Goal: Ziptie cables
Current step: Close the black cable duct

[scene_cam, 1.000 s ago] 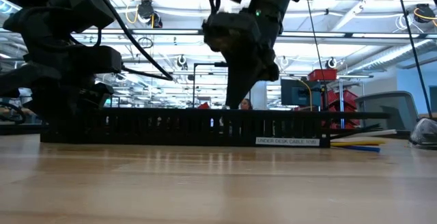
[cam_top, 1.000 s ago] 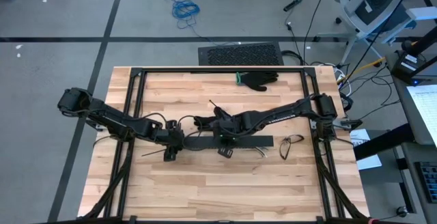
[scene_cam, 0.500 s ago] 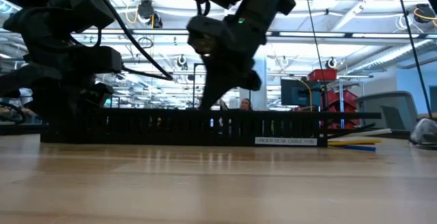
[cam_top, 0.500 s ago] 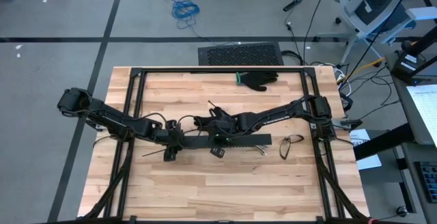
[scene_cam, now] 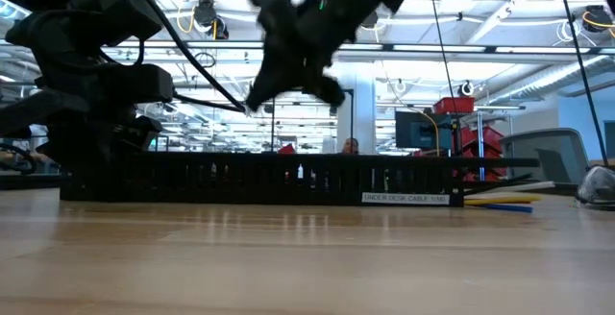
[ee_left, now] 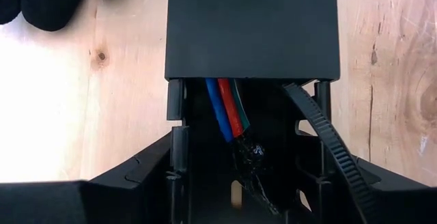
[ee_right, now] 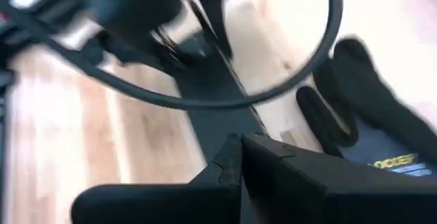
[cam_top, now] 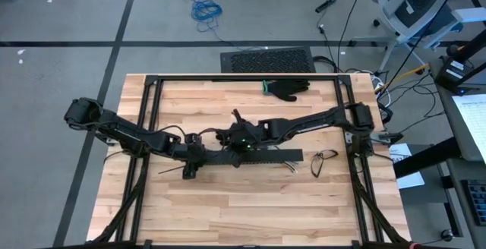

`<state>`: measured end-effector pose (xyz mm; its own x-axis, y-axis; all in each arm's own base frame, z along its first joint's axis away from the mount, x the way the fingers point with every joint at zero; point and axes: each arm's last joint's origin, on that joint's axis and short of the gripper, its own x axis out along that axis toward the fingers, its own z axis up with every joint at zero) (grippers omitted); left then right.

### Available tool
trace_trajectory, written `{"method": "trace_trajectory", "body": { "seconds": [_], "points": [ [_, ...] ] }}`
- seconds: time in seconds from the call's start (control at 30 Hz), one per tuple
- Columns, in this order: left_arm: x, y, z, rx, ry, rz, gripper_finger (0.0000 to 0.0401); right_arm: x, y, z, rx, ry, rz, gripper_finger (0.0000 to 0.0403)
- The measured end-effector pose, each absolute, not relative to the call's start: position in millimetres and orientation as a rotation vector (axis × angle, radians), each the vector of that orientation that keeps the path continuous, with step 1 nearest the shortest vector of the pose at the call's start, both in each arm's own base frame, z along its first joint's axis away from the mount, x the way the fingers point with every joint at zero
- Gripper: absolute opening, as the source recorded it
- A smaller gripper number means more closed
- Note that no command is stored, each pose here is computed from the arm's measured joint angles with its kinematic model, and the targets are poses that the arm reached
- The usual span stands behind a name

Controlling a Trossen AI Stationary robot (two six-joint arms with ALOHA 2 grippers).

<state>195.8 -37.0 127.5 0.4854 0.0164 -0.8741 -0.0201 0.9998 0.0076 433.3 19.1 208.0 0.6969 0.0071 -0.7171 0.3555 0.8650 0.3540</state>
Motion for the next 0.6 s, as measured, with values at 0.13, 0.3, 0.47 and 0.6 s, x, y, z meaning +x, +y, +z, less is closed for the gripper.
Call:
{"method": "trace_trajectory", "body": {
  "seconds": [0.13, 0.3, 0.47, 0.6],
  "points": [
    [196, -37, 128, -0.005, 1.064, 0.022, 0.0257, 416, 26, 223, 0.454, 0.872, -0.201, 0.0],
    [196, -37, 128, -0.007, 1.065, 0.024, 0.0257, 396, 38, 210, 0.398, 1.109, -0.237, 0.0],
    [196, -37, 128, -0.007, 1.065, 0.024, 0.0257, 386, 44, 204, 0.34, 1.202, -0.287, 0.0],
    [196, -37, 128, -0.007, 1.065, 0.024, 0.0257, 384, 44, 203, 0.333, 1.224, -0.303, 0.0]
  ]
}}
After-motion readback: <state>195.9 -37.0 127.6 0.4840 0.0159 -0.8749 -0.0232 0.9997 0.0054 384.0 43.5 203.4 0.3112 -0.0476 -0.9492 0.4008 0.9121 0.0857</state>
